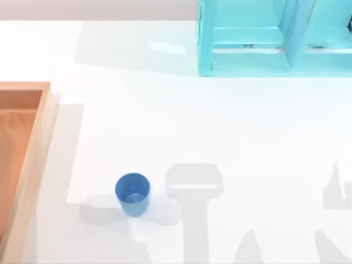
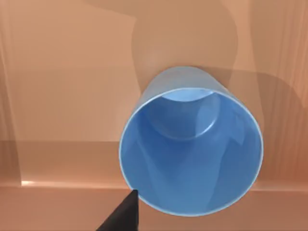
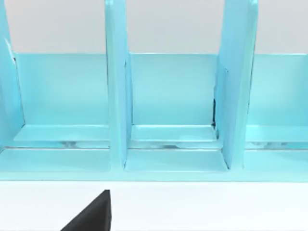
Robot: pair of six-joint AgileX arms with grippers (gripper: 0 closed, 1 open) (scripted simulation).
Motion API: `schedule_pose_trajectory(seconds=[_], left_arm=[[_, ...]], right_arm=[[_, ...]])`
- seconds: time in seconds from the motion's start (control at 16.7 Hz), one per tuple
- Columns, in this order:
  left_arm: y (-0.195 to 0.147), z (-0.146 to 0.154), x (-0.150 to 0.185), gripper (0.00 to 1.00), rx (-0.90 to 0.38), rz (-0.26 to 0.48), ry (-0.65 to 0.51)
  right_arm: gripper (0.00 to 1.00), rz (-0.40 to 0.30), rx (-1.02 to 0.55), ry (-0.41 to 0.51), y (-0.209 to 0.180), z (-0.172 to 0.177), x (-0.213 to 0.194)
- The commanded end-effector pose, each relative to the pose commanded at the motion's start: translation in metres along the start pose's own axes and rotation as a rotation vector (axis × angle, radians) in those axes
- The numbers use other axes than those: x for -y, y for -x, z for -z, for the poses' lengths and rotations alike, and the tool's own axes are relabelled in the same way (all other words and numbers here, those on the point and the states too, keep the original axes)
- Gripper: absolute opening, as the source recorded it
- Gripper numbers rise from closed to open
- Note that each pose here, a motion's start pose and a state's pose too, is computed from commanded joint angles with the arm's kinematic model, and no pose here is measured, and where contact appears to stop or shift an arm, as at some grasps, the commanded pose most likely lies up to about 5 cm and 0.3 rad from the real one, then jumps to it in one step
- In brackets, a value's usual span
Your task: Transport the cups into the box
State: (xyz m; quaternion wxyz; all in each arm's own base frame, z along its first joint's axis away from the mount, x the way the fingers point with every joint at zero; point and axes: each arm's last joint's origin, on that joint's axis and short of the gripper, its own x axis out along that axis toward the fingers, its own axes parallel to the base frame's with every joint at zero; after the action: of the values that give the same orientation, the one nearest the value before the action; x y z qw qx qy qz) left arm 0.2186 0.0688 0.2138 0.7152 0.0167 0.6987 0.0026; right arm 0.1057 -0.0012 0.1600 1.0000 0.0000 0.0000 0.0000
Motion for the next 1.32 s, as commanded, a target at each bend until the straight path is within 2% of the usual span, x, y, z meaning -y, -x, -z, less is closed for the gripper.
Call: schedule_pose_trajectory(seconds=[0.54, 0.72, 1.02, 1.32], left_arm=[[0.004, -0.001, 0.0, 1.0, -0.001, 0.0, 0.001], [0.028, -0.005, -0.004, 1.0, -0.007, 0.003, 0.008], [0.091, -0.004, -0.003, 1.0, -0.002, 0.001, 0.001], [0.1, -0.002, -0.003, 1.0, 0.001, 0.0, -0.001]], right_arm=[[1.0, 0.0, 0.0, 0.0, 0.0, 0.0, 0.0], [1.0, 0.0, 0.0, 0.0, 0.0, 0.0, 0.0], [1.0, 0.0, 0.0, 0.0, 0.0, 0.0, 0.0], [1.0, 0.0, 0.0, 0.0, 0.0, 0.0, 0.0]])
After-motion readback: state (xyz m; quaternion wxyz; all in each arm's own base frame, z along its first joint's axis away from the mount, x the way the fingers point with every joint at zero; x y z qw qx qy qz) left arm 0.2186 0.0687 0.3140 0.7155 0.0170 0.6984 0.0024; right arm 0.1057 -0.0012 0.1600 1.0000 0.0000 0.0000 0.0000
